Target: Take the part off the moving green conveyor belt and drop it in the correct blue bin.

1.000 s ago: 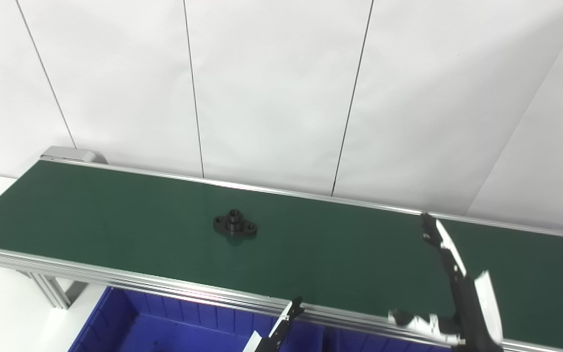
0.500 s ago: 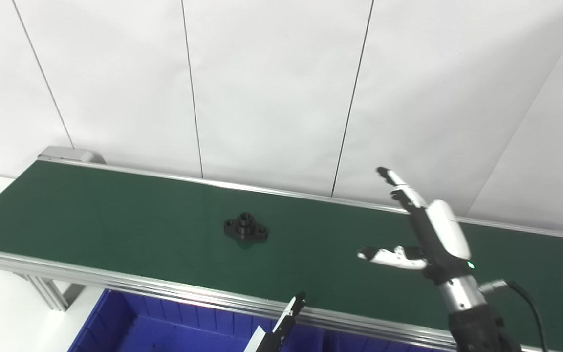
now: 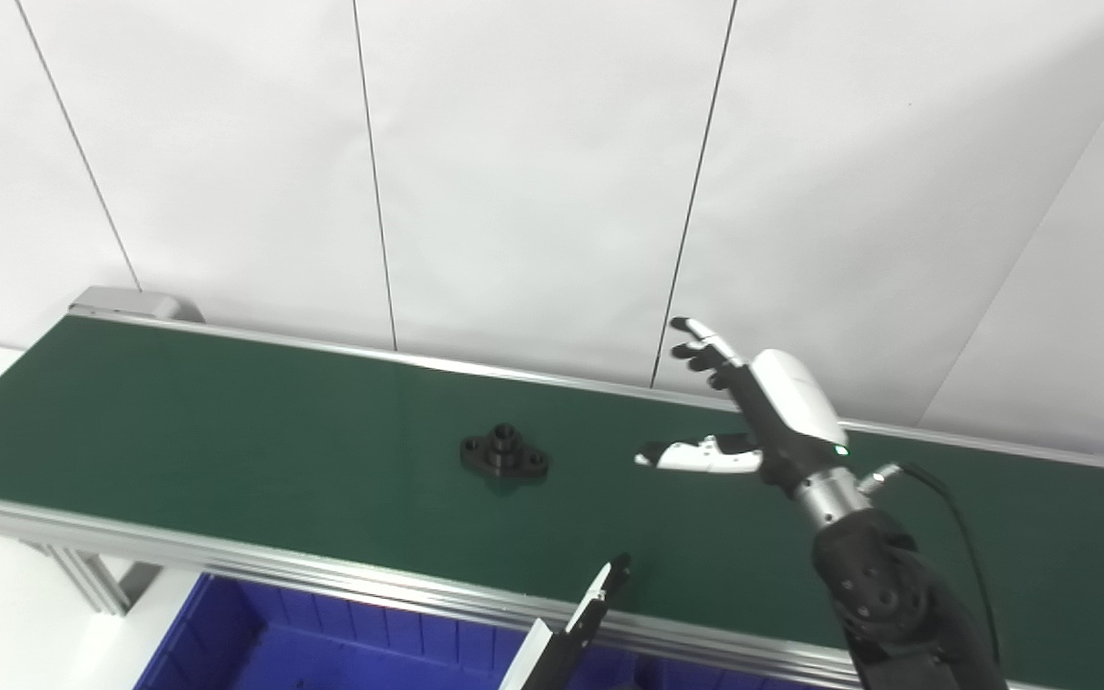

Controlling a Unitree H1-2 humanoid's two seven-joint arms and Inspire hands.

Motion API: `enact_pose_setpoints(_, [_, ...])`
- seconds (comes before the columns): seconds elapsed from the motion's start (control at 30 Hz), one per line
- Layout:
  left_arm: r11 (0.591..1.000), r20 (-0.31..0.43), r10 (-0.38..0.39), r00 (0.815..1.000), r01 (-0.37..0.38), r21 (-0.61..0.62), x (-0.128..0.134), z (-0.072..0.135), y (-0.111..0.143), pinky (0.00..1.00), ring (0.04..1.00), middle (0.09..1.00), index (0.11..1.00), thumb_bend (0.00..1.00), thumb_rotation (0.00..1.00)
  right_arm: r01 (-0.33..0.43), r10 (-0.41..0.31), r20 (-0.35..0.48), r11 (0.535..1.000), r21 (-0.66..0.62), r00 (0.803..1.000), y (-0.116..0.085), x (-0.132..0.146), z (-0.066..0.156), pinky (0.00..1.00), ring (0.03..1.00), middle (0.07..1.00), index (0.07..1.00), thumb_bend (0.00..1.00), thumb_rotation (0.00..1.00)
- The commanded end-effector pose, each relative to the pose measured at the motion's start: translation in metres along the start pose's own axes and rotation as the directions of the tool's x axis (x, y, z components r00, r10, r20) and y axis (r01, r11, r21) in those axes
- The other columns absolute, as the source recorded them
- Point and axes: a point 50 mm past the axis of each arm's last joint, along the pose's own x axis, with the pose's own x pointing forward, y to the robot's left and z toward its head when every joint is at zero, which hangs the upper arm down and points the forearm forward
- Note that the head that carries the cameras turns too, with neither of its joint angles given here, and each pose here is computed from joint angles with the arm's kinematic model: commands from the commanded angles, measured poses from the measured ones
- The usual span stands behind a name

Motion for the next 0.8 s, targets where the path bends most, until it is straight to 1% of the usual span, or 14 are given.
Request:
enact_pose_setpoints(0.0, [0.999,0.065,0.009,0.998,-0.006,-0.046,0.009,0.019,-0.025,0.99,1.0,0.987,1.0,0.87,0.97,0.039,-0.038,0.025,0.999,-0.036,0.999,-0.017,0.025,0.018,0.73,0.811,0.817,0.929,1.0,0.7])
enact_pose_setpoints(0.03, [0.999,0.065,0.009,0.998,-0.007,-0.043,0.009,0.02,-0.026,0.99,1.0,0.987,1.0,0.87,0.97,0.032,-0.031,0.017,0.998,-0.049,0.999,-0.014,0.032,0.019,0.73,0.81,0.815,0.926,1.0,0.7])
enact_pose_setpoints(0.07, [0.999,0.066,0.01,0.998,-0.007,-0.041,0.009,0.021,-0.026,0.96,0.994,0.99,1.0,0.87,0.97,0.027,-0.027,0.012,0.998,-0.058,1.0,-0.012,0.036,0.02,0.69,0.783,0.802,0.913,1.0,0.67])
enact_pose_setpoints(0.1, [0.999,0.068,0.009,0.998,-0.006,-0.042,0.009,0.021,-0.026,0.96,0.994,0.99,1.0,0.87,0.97,0.023,-0.023,0.006,0.997,-0.069,1.0,-0.009,0.041,0.021,0.69,0.783,0.802,0.913,1.0,0.67])
enact_pose_setpoints(0.17, [0.999,0.07,0.01,0.997,-0.007,-0.046,0.009,0.022,-0.027,0.93,0.982,0.991,1.0,0.87,0.97,0.012,-0.013,-0.001,0.996,-0.09,1.0,-0.003,0.049,0.024,0.66,0.756,0.788,0.899,1.0,0.64])
enact_pose_setpoints(0.27, [0.998,0.072,0.011,0.997,-0.007,-0.055,0.009,0.024,-0.027,0.91,0.966,0.992,1.0,0.87,0.95,-0.023,0.021,-0.02,0.992,-0.122,1.0,0.008,0.058,0.028,0.67,0.771,0.808,0.906,1.0,0.64])
enact_pose_setpoints(0.37, [0.998,0.077,0.012,0.997,-0.007,-0.057,0.008,0.025,-0.027,0.92,0.967,0.993,1.0,0.88,0.95,-0.054,0.051,-0.024,0.988,-0.147,0.998,0.019,0.063,0.032,0.66,0.779,0.826,0.912,1.0,0.66])
enact_pose_setpoints(0.43, [0.998,0.078,0.012,0.997,-0.008,-0.06,0.008,0.025,-0.027,0.92,0.967,0.993,1.0,0.88,0.96,-0.07,0.069,-0.013,0.977,-0.2,0.998,0.028,0.066,0.034,0.64,0.768,0.822,0.915,1.0,0.67])
enact_pose_setpoints(0.47, [0.998,0.078,0.011,0.997,-0.007,-0.061,0.007,0.026,-0.027,0.93,0.969,0.994,1.0,0.88,0.96,-0.075,0.078,0.002,0.964,-0.255,0.997,0.033,0.067,0.034,0.63,0.758,0.817,0.914,1.0,0.68])
enact_pose_setpoints(0.53, [0.998,0.078,0.008,0.997,-0.004,-0.055,0.007,0.027,-0.027,0.94,0.978,0.993,1.0,0.87,0.96,-0.081,0.092,0.019,0.943,-0.322,0.996,0.039,0.069,0.035,0.61,0.738,0.807,0.911,1.0,0.69])
enact_pose_setpoints(0.63, [0.999,0.083,0.005,0.997,-0.002,-0.044,0.007,0.029,-0.028,0.96,0.987,1.0,1.0,0.86,0.98,-0.088,0.102,0.019,0.931,-0.353,0.995,0.044,0.07,0.035,0.63,0.743,0.807,0.902,1.0,0.68])
enact_pose_setpoints(0.7, [0.999,0.089,0.004,0.996,-0.001,-0.037,0.007,0.029,-0.029,0.9,0.95,0.995,1.0,0.85,0.98,-0.098,0.108,0.008,0.925,-0.366,0.994,0.048,0.071,0.035,0.63,0.742,0.806,0.896,1.0,0.66])
enact_pose_setpoints(0.77, [0.999,0.089,0.001,0.996,0.002,-0.036,0.008,0.03,-0.031,0.89,0.94,0.995,1.0,0.84,0.98,-0.11,0.115,-0.007,0.92,-0.377,0.993,0.051,0.072,0.034,0.62,0.737,0.801,0.887,1.0,0.63])
